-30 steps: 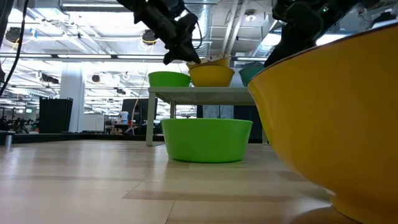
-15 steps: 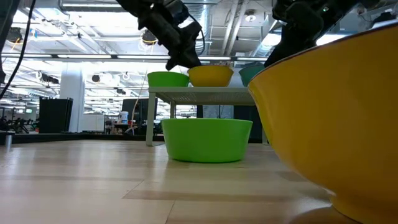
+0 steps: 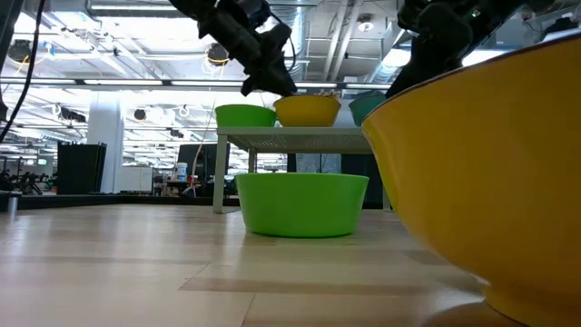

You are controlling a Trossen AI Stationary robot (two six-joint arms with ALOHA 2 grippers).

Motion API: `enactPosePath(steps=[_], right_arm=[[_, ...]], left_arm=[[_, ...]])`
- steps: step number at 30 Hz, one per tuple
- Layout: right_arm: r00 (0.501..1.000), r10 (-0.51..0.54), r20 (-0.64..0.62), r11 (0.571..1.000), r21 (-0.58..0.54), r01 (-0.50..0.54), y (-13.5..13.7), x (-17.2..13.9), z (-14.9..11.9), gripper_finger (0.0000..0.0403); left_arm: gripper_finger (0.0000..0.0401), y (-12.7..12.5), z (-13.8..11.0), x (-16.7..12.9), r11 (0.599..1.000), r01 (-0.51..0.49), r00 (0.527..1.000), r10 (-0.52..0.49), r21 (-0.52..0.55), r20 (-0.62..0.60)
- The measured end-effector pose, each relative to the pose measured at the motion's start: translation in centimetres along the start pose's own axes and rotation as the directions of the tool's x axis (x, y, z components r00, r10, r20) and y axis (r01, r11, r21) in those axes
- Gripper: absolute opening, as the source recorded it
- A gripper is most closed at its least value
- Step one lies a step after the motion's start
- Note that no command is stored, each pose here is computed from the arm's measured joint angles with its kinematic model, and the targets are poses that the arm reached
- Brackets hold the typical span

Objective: Pick & Place Mini bowls
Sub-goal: Stack the left yellow bowl on the yellow bowl on the shelf

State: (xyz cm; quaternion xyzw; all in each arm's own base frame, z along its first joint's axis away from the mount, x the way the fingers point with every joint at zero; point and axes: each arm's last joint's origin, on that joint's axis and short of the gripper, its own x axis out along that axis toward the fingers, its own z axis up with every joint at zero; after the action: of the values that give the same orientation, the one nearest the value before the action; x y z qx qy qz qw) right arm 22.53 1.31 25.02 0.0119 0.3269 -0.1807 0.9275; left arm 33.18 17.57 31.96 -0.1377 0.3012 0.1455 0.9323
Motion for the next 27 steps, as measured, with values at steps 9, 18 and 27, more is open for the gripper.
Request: enactPosePath(steps=[9,18,27], right_arm=[[0.999,0.001,0.033,0.996,-0.088,0.002,0.0,0.0,0.3,0.0132],[0.915,-0.092,0.394,0.995,0.006,0.098,-1.3,-0.3,4.4,0.0113],[0.837,-0.244,0.491,0.970,0.144,0.199,-4.7,2.4,6.2,0.0010]], left_arm=[[0.0106,-2.2,0.7,-2.5,0.980,0.035,0.998,-0.046,0.198,0.052],[0.0044,-4.8,-0.9,-9.9,0.911,0.041,0.993,-0.083,0.410,0.086],[0.0008,-4.3,-7.5,-10.7,0.941,0.036,0.982,-0.095,0.337,0.161]])
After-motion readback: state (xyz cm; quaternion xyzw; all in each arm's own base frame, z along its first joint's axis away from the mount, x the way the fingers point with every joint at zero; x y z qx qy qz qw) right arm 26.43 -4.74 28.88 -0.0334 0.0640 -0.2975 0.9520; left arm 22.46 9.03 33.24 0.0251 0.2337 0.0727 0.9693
